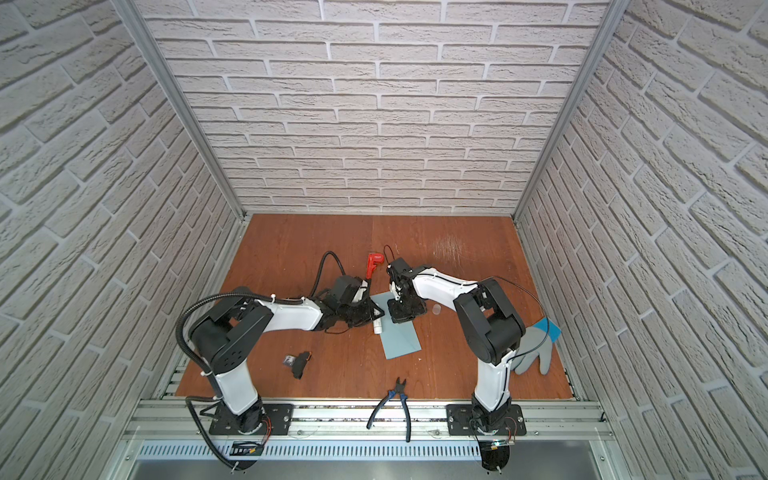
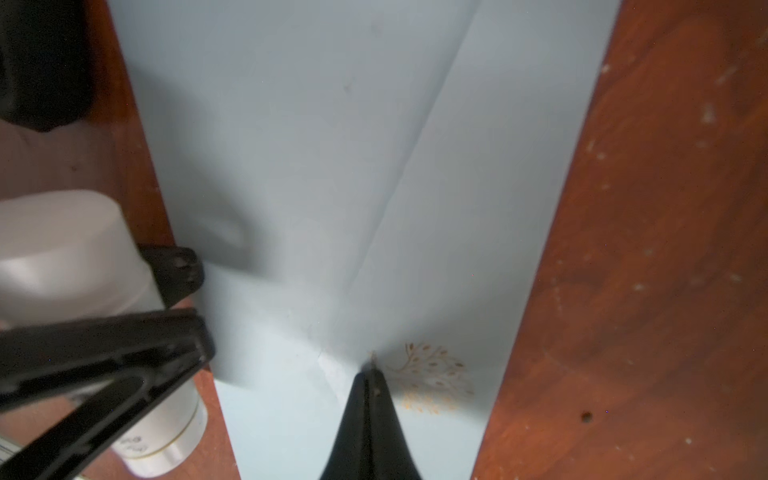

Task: Place the letter into the envelope and seal it

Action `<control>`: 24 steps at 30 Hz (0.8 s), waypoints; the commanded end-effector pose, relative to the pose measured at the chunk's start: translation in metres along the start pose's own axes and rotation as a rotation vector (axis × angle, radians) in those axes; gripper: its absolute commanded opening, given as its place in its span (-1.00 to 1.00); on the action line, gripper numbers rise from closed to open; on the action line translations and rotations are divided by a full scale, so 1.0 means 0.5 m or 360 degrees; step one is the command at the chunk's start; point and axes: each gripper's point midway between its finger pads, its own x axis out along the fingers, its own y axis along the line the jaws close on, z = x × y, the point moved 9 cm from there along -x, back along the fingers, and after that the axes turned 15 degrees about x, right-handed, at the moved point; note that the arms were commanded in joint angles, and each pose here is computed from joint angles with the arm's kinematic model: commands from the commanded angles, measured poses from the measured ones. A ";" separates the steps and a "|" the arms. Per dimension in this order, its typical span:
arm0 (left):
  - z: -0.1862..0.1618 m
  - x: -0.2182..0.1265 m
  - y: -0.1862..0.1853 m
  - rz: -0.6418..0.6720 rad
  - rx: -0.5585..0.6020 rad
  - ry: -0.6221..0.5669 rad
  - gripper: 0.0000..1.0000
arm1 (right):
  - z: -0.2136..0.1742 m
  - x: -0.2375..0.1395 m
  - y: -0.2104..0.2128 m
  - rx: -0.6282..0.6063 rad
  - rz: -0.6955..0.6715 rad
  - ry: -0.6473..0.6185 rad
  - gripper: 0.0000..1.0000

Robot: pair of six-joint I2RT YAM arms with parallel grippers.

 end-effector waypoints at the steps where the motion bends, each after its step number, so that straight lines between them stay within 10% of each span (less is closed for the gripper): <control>1: -0.011 0.007 0.018 0.0030 -0.0001 0.0024 -1.00 | 0.001 0.004 0.006 0.0010 -0.0082 -0.0007 -0.89; 24: -0.012 0.005 0.016 0.0011 0.0004 0.0027 -1.00 | -0.011 0.028 0.017 0.0024 -0.0230 0.0014 -0.51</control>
